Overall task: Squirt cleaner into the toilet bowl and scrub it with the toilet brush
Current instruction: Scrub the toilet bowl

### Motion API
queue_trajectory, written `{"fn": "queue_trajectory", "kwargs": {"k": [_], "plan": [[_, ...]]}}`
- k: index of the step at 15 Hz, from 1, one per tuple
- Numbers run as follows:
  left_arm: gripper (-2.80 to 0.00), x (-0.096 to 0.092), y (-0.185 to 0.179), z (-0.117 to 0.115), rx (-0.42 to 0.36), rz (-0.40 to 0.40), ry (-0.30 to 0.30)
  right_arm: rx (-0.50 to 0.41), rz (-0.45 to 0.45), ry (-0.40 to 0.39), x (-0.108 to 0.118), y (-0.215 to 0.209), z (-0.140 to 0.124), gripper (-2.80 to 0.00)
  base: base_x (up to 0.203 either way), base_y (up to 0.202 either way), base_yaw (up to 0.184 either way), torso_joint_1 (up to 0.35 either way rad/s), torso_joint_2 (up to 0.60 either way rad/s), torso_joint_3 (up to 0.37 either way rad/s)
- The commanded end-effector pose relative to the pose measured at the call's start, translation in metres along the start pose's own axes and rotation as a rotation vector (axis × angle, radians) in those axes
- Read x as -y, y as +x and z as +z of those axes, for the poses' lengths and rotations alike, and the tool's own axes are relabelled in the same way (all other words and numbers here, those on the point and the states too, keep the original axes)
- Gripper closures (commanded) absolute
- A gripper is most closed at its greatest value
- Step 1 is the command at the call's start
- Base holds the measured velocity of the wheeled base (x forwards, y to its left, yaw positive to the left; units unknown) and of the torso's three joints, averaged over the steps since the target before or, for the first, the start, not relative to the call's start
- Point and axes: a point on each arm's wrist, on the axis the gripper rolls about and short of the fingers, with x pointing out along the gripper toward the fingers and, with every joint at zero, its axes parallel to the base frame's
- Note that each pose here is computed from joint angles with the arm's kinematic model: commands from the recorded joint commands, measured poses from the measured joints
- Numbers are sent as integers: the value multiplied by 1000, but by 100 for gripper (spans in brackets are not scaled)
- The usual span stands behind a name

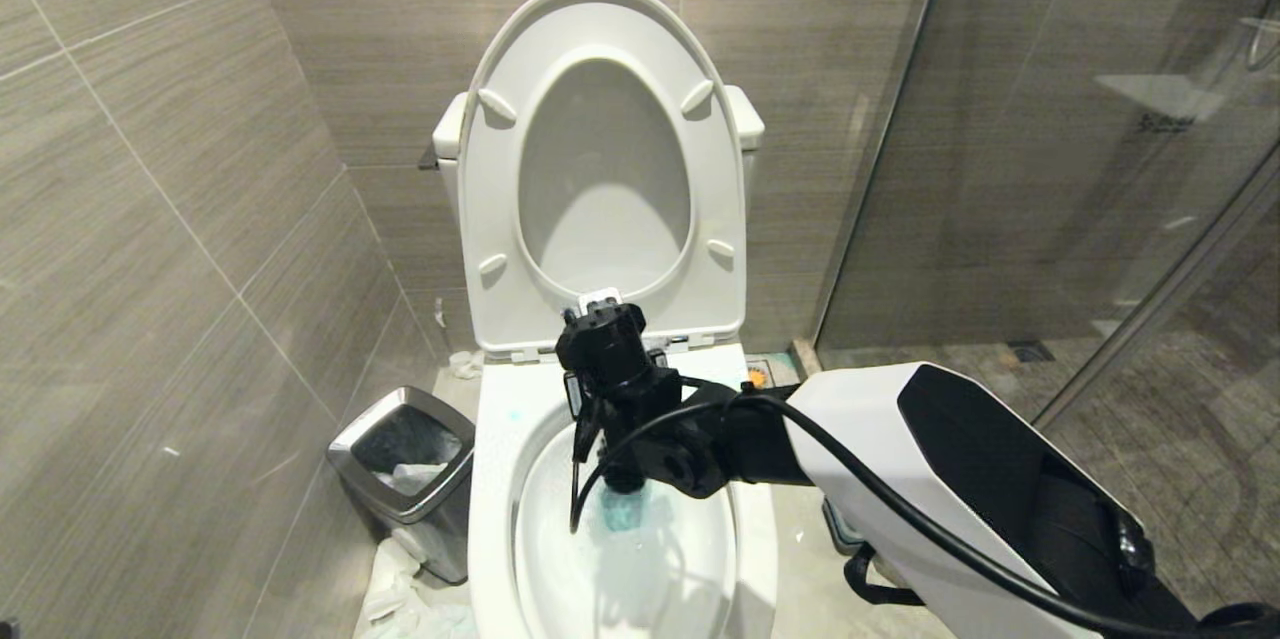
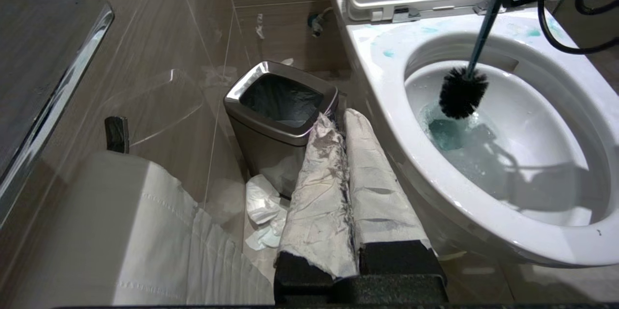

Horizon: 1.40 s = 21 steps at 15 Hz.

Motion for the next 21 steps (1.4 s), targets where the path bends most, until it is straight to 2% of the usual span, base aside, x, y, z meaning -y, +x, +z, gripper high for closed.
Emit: {"fn": "queue_trajectory", "kwargs": {"k": [1, 5, 12, 21], "plan": [[0, 0, 0, 0, -2, 0, 1, 22, 1, -13, -3, 6, -7, 0, 0, 0, 0, 0, 0, 0], [0, 0, 0, 0, -5, -6, 47, 89, 12, -33, -8, 12, -13, 0, 0, 0, 0, 0, 0, 0], [0, 0, 0, 0, -2, -4, 49, 100, 27, -26, -11, 8, -9, 0, 0, 0, 0, 2, 2, -118], [0, 0, 0, 0, -2, -4, 50, 143, 41, -3, -13, -3, 9, 0, 0, 0, 0, 0, 1, -4]]}}
